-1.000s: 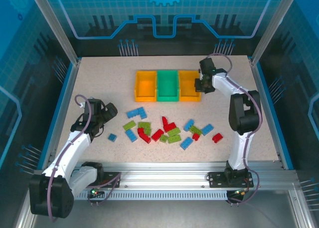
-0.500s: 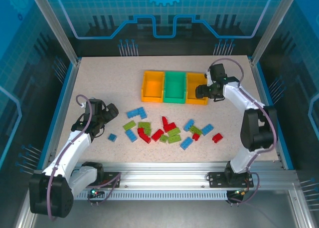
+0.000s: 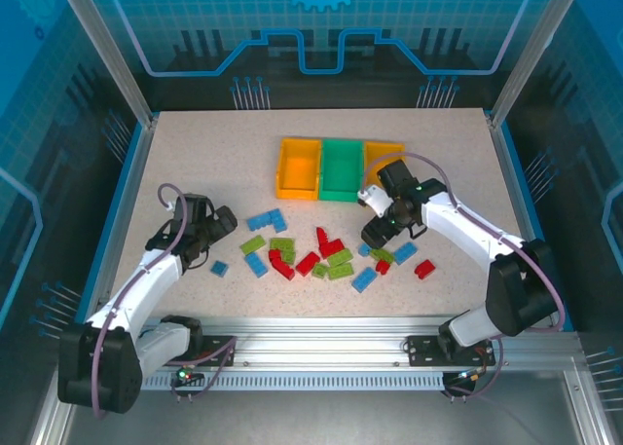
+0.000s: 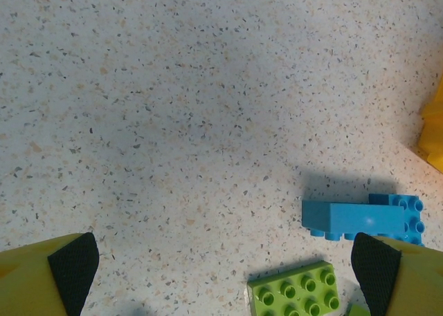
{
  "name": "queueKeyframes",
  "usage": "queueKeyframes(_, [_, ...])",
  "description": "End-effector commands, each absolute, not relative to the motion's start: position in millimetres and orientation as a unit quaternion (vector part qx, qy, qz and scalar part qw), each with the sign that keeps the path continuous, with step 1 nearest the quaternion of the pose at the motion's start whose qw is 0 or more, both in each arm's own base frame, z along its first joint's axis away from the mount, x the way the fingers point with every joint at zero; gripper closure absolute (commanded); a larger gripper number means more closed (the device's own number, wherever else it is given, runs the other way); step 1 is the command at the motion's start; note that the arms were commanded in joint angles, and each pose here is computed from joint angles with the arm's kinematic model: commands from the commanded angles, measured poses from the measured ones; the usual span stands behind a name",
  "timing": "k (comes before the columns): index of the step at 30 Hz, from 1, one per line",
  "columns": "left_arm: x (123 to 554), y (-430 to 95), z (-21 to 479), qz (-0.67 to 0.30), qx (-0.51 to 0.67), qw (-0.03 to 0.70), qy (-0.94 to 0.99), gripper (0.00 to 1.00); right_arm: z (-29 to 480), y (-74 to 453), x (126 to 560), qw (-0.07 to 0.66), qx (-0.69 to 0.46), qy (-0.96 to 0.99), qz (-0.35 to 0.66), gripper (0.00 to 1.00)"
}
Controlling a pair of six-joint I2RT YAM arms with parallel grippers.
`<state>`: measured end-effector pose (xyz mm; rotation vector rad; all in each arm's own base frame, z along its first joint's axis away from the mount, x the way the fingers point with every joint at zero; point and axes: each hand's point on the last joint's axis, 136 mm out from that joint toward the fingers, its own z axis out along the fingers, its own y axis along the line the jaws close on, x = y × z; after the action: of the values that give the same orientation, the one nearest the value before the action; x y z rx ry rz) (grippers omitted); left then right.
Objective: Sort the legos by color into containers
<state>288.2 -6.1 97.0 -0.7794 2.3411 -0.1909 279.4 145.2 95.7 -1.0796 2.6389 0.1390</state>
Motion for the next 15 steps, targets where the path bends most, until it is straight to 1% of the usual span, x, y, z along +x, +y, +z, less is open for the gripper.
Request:
queueKeyframes(1, [291.8,-12.1,100.1,-0.087,-0.294,0.331,0.893,0.01,81.1,143.6,257.5,0.099,-0.419,0.901,0.048,0.20])
queueKeyframes(10, [290.9,-12.5,100.5,-0.088,-0.294,0.330,0.893,0.01,44.0,152.3,246.5,0.035,-0.444,0.894,0.051,0.22])
queueKeyframes(15, [289.4,-11.3,100.5,-0.084,-0.293,0.330,0.893,0.01,32.6,152.2,247.5,0.020,-0.441,0.896,0.047,0.24])
